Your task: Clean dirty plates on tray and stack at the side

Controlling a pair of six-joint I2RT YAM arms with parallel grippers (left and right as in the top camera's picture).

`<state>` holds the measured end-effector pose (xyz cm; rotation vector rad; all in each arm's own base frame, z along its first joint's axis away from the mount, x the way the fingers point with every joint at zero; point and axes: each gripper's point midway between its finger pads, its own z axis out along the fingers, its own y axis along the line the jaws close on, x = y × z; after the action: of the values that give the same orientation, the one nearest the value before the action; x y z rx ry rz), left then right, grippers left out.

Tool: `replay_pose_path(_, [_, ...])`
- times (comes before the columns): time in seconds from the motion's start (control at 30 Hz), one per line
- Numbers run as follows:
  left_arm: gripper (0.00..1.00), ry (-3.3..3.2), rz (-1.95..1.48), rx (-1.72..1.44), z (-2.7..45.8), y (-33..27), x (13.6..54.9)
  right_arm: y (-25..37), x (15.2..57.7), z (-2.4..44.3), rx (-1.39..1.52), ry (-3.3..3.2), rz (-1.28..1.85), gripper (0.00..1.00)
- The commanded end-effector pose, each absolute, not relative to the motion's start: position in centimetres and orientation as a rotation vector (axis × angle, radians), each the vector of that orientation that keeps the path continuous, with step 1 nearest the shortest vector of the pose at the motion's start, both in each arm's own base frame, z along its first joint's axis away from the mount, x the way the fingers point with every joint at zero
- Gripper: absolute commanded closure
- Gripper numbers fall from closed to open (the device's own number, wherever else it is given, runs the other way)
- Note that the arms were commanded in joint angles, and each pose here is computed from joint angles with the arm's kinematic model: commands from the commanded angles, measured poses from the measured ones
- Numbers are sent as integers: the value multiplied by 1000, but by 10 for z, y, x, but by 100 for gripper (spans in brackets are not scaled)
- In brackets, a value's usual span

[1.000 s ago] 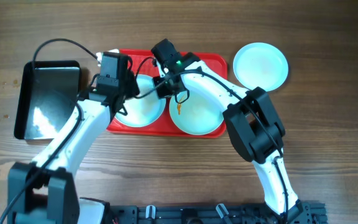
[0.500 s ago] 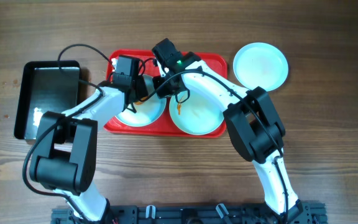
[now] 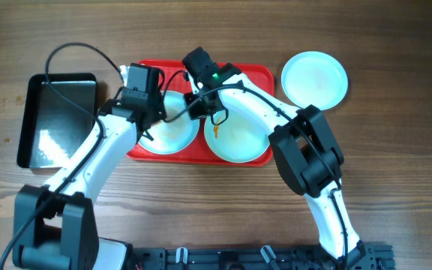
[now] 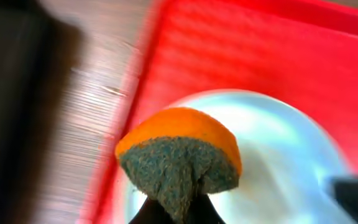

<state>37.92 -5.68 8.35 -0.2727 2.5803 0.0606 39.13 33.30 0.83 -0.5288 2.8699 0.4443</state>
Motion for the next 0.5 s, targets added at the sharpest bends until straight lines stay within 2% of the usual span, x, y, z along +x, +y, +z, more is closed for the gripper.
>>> replay_pose_path(0.0, [96,2756,-301,-286,45,-106,360,327,395,1,-542,2871,396,96])
replay_pose_path(0.07, [96,2845,-261,-299,14,-103,348,327,395,1,-541,2871,395,96])
replay_pose_path(0.17, [96,2900,-92,-319,-6,-83,337,326,395,1,-541,2873,394,96])
replay_pose_path(0.33, [96,2776,610,-344,11,1,327,327,395,1,-542,2872,394,96])
replay_pose_path(0.47, [96,2687,664,-305,38,8,345,327,396,1,-543,2871,394,96])
